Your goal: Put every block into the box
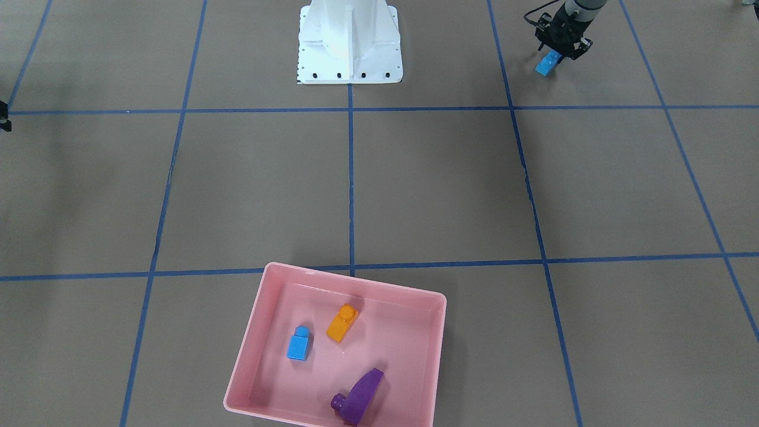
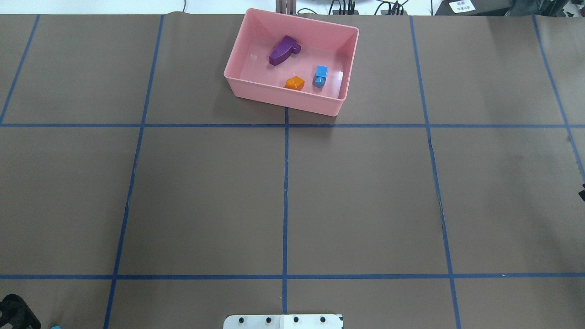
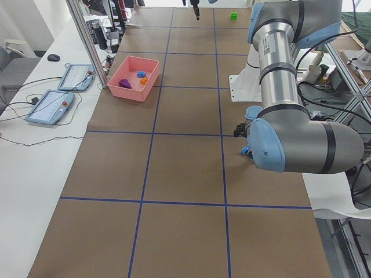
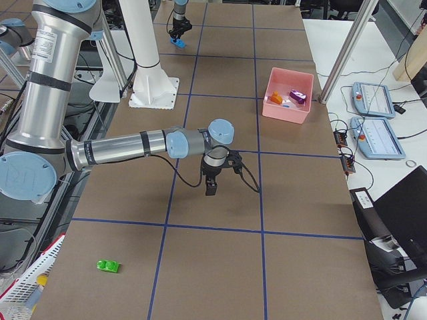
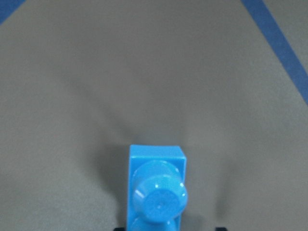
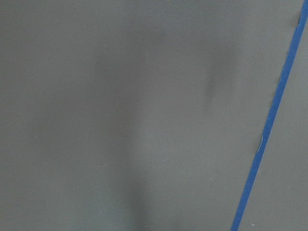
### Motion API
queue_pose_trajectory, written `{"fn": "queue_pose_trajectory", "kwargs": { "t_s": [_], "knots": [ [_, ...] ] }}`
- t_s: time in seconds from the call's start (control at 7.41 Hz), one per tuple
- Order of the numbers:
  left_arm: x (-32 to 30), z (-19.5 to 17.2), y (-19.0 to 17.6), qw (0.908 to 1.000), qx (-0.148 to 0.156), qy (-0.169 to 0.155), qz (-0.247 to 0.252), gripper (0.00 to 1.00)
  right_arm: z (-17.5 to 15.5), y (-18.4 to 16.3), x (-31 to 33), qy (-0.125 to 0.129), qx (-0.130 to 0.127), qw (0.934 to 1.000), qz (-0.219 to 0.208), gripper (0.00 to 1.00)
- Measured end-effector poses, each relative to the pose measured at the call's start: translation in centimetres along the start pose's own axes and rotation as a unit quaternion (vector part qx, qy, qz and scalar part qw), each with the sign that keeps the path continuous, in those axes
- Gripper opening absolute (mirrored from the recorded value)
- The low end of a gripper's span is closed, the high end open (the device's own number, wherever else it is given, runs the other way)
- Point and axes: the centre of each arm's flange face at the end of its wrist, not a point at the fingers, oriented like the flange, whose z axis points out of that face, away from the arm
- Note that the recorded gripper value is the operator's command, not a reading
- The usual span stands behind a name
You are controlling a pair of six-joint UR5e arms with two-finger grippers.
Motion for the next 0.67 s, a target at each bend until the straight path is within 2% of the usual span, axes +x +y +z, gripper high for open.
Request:
{"fn": "queue_pose_trajectory", "kwargs": {
  "t_s": [0.4, 0.67],
  "knots": [
    [0.3, -2.1, -1.4, 0.9995, 0.024, 0.012, -0.019, 0.00, 1.4, 2.9, 3.0, 0.004, -0.020, 0.9998, 0.004, 1.00],
    [2.4, -3.7, -6.8, 0.9940, 0.082, 0.057, -0.045, 0.00, 2.6, 6.2, 7.1, 0.005, -0.036, 0.9993, 0.000, 1.00]
  ]
}}
